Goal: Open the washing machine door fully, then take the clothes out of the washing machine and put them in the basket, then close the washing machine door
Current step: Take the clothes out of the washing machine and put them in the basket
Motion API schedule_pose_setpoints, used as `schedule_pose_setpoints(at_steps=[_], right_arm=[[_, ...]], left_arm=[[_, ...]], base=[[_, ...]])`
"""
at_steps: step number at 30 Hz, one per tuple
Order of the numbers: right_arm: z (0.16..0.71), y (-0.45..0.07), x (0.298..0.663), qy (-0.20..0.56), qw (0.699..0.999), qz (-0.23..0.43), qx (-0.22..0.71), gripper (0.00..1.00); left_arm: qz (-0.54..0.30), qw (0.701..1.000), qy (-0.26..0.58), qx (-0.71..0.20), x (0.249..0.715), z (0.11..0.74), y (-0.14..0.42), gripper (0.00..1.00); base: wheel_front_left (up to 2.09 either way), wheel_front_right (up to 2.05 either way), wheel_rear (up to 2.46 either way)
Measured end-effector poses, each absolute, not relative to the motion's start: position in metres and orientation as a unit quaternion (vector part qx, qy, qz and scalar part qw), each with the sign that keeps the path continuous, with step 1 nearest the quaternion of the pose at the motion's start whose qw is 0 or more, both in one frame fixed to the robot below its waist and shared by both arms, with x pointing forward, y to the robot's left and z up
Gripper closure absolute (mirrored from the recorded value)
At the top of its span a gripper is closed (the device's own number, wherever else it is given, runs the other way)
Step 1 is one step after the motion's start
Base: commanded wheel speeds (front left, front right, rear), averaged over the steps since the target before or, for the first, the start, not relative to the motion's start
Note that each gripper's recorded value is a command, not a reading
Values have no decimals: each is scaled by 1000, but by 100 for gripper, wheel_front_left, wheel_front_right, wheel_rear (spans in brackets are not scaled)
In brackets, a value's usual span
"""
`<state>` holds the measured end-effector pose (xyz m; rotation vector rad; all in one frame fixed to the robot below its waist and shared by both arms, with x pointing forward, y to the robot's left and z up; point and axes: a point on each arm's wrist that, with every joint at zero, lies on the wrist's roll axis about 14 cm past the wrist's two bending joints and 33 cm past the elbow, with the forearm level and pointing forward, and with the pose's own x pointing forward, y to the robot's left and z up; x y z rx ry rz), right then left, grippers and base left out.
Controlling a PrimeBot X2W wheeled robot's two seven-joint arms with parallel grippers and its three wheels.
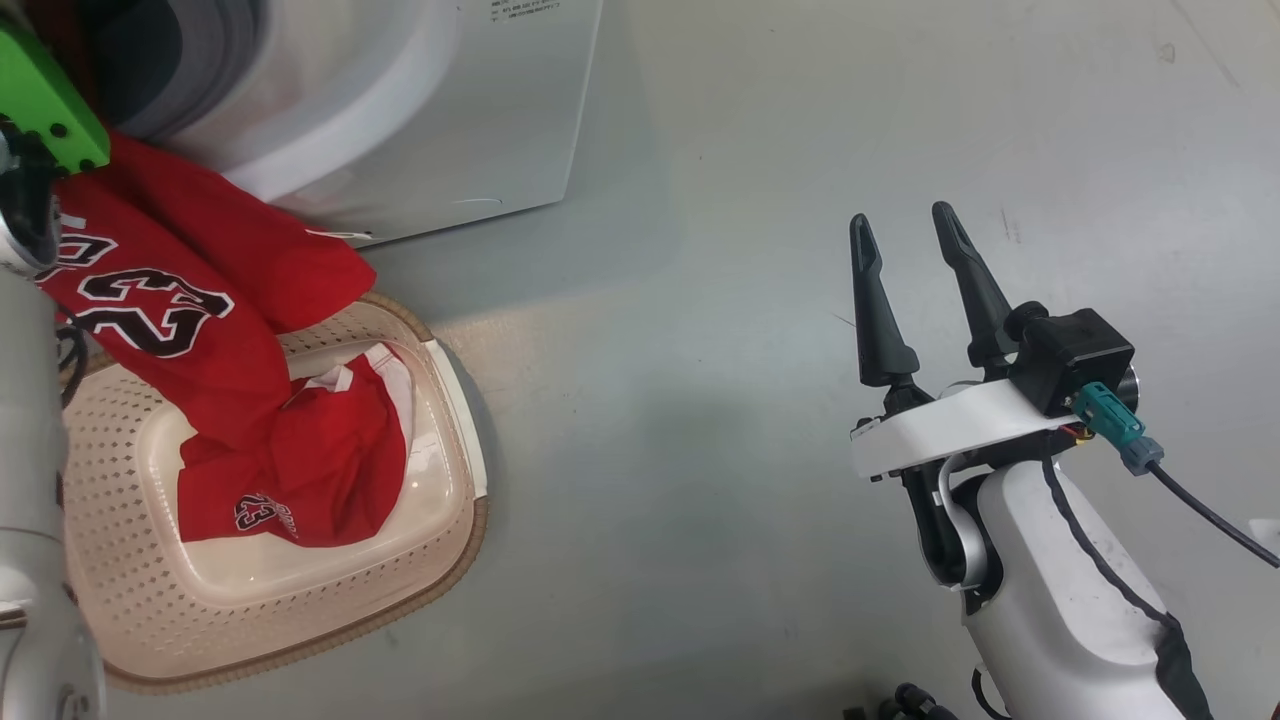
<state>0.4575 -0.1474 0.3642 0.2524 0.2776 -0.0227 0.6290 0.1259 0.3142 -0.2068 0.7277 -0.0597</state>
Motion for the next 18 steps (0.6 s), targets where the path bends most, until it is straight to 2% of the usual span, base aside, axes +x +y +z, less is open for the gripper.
schedule_pose_setpoints(at_steps=[18], right_arm=[[388, -136, 464, 109, 987, 7, 118, 0]], left_arm=[[-53, 951, 262, -152, 609, 362, 121, 100]], base=[[0, 0, 0]])
